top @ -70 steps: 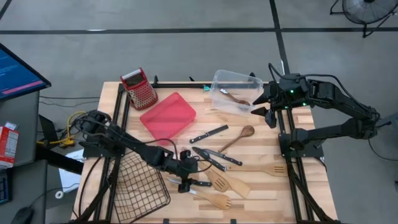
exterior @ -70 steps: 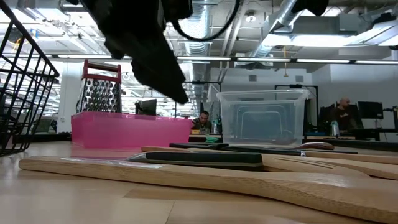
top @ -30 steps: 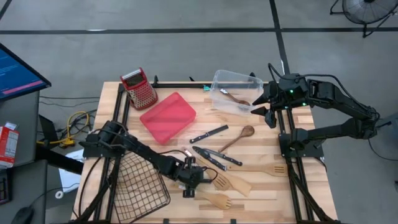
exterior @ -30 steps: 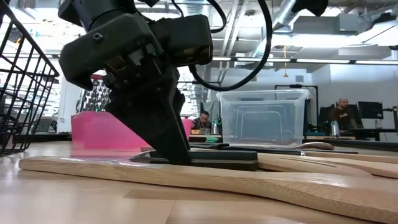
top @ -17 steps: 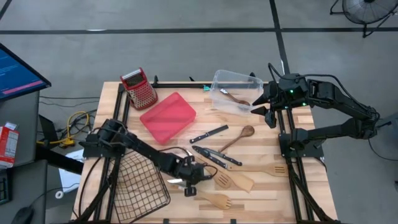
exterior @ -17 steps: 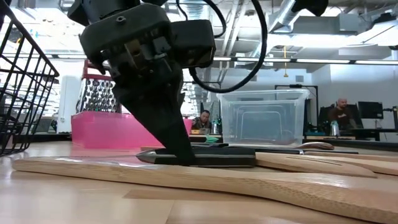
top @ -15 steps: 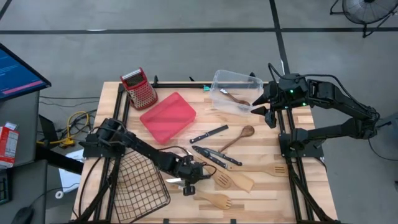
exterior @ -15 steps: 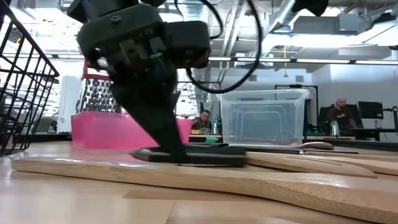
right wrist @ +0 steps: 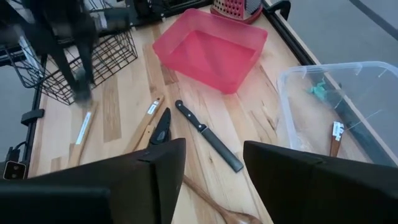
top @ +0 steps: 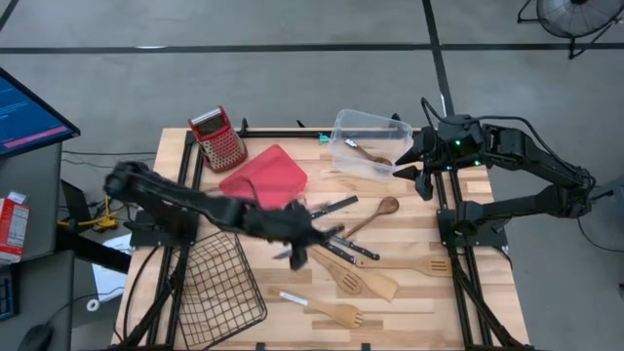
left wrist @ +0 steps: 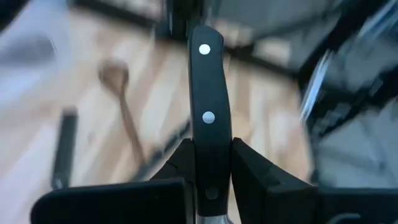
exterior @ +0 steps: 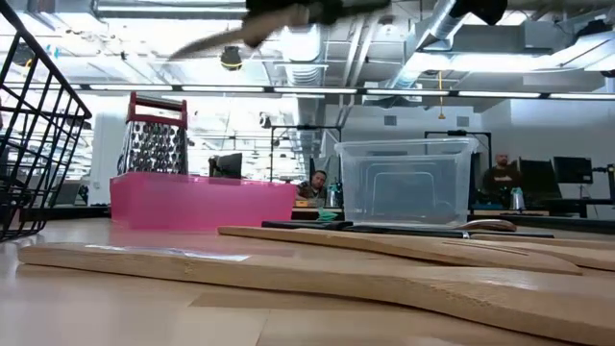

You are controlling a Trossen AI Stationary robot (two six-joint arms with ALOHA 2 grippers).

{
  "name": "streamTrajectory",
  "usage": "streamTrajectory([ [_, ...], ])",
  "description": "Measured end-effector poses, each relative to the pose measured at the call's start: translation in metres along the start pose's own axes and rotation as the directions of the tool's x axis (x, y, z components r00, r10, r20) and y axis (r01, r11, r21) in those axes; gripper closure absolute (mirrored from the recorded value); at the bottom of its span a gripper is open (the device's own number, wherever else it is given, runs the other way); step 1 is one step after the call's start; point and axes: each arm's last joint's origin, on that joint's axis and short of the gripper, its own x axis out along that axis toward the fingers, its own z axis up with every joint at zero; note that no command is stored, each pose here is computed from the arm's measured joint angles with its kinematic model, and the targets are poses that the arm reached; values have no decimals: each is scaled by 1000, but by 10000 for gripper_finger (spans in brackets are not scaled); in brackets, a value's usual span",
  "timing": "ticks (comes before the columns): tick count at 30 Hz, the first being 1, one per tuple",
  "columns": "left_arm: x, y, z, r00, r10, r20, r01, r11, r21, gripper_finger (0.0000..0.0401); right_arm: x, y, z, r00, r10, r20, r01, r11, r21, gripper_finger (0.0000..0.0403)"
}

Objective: Pick & Place Kitchen Items
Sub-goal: Put the black kitchen knife into the wire basket

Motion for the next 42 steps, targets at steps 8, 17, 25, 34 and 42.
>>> streamTrajectory([
  [8, -108, 2, 61, 906, -225, 357, 249, 968, -22, 361, 0, 1, 9, 996, 11, 94, -11, 1000, -5, 223],
  [17, -208, -4, 88, 533, -611, 586, 625, 751, 214, 361, -1, 2, 14, 989, 18, 149, -16, 1000, -18, 227],
  [25, -241, -14, 91, 273, -757, 594, 674, 591, 443, 357, -1, 2, 14, 989, 18, 148, -14, 1000, -27, 226],
  [34, -224, -14, 92, 389, -636, 666, 498, 753, 429, 358, -1, 2, 14, 989, 17, 147, -12, 999, -36, 227],
  [42, -180, -10, 91, 629, -108, 770, -108, 969, 224, 358, -1, 2, 14, 989, 17, 146, -20, 1000, 16, 230],
])
